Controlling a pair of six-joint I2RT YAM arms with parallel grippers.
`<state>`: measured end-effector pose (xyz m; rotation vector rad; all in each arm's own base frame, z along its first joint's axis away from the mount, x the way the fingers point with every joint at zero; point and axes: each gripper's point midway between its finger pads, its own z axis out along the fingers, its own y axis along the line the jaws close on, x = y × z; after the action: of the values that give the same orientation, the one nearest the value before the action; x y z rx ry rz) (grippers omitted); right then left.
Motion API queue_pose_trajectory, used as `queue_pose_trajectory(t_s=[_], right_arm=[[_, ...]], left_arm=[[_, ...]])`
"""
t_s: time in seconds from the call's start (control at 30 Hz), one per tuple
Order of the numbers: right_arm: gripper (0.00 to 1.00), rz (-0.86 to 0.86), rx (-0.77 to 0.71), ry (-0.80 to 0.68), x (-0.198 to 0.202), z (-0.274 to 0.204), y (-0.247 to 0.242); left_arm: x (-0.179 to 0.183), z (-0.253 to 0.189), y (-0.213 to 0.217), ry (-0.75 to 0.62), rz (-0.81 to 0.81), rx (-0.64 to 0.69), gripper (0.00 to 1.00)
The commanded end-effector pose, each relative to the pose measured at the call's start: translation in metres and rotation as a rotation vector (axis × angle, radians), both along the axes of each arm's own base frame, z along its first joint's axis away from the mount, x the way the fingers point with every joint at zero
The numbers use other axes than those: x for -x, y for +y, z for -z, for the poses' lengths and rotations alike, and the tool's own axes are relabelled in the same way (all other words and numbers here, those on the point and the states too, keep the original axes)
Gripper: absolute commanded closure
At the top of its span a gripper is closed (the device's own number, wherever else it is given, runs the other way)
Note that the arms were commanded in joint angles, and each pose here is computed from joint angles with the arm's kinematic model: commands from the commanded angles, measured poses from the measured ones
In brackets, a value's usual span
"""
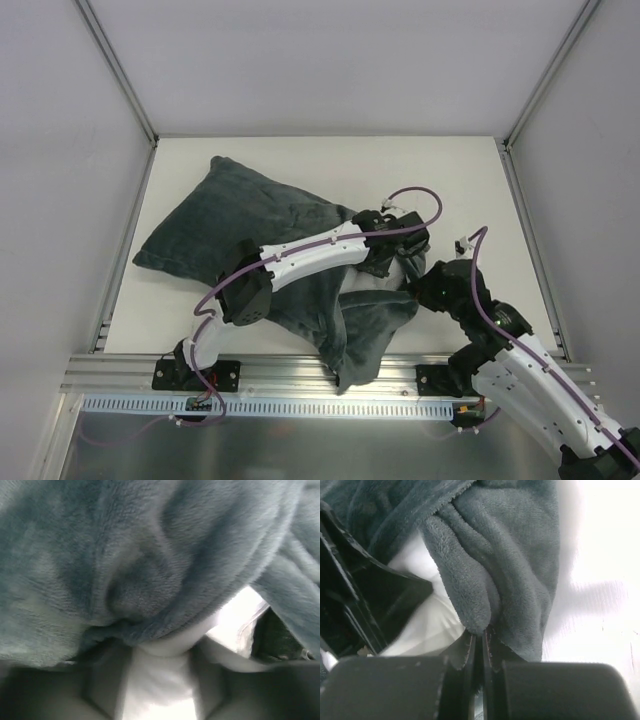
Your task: Remove the pillowcase from the pillow
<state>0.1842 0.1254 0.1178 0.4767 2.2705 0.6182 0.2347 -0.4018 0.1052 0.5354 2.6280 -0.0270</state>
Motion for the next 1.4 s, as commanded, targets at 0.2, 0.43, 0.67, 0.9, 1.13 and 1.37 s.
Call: queue_pose_trajectory(t_s=[0.2,0.43,0.67,0.9,1.13,1.37], right_arm=[[0.8,-0.009,0.12,0.03,0.01,0.009,-0.019],[0.26,-0.093,0.183,-0.034,-0.014,-0.037,-0.006],[0.1,-0.164,0.198,-0.107,-0.042,-0.073,0.016],[0.23,-0.171,0.25,-0.084,-0.067,-0.064,0.026],[0.96,-0.018,0.342,-0.008,-0.103,-0.047,-0.014],[0.99,0.021,0.247,-0.014,-0.126,-0.054,-0.026]], left_arm=[[0.013,-0.023,0.029,0.131,-0.004,0.129,1.0],[0.031,-0.068,0.033,0.17,0.02,0.353,1.0],[0.04,-0.068,0.033,0.205,0.017,0.392,1.0],[0.047,-0.086,0.034,0.197,0.045,0.446,1.0],[0.066,-0.114,0.051,0.191,0.058,0.521,1.0],[0.082,-0.129,0.076,0.159,0.052,0.571,1.0]])
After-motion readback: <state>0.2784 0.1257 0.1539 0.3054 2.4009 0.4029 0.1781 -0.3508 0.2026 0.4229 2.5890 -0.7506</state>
